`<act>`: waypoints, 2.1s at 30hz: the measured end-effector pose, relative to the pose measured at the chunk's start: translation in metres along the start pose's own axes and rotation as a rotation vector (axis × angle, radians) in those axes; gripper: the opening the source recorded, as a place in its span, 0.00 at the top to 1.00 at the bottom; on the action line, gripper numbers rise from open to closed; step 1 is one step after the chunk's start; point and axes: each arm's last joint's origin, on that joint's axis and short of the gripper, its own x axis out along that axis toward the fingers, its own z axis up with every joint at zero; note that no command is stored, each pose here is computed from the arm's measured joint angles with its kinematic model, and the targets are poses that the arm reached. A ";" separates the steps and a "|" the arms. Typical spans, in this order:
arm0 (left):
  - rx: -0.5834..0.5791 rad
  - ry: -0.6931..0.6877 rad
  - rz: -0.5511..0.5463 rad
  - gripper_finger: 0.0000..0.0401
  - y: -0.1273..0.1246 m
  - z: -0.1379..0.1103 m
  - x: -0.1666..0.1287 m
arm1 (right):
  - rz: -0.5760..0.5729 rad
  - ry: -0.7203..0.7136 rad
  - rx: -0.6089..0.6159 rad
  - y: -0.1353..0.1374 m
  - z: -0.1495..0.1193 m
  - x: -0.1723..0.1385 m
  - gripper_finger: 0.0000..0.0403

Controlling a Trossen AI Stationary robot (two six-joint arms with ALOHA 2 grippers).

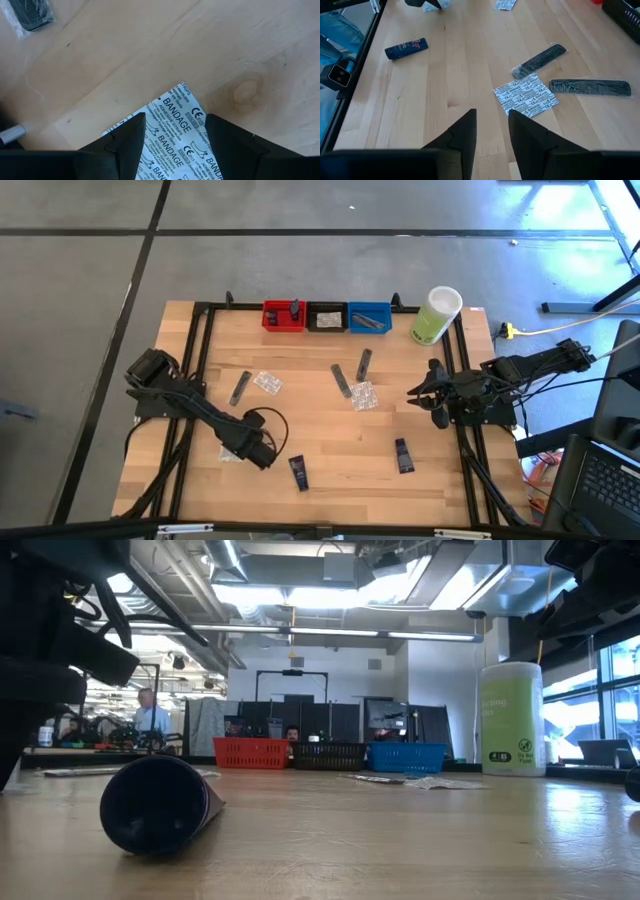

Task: Pick & Place Travel size toiletries
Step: Put the white bandage pack into the black bin

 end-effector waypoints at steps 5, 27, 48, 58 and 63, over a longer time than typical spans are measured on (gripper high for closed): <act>0.025 0.025 -0.003 0.47 0.001 0.003 0.002 | 0.000 -0.001 0.001 0.000 0.000 0.000 0.73; 0.082 0.035 -0.039 0.55 0.001 0.009 0.007 | 0.000 0.000 0.000 0.000 0.000 0.000 0.74; 0.148 -0.036 -0.153 0.59 -0.026 0.010 -0.027 | 0.000 -0.001 0.000 0.000 0.000 0.000 0.63; 0.099 -0.048 -0.204 0.58 -0.031 0.004 -0.031 | 0.000 0.000 0.000 0.000 0.000 0.000 0.60; 0.090 -0.075 -0.237 0.58 -0.035 0.000 -0.032 | 0.000 0.000 0.000 0.000 0.000 0.000 0.58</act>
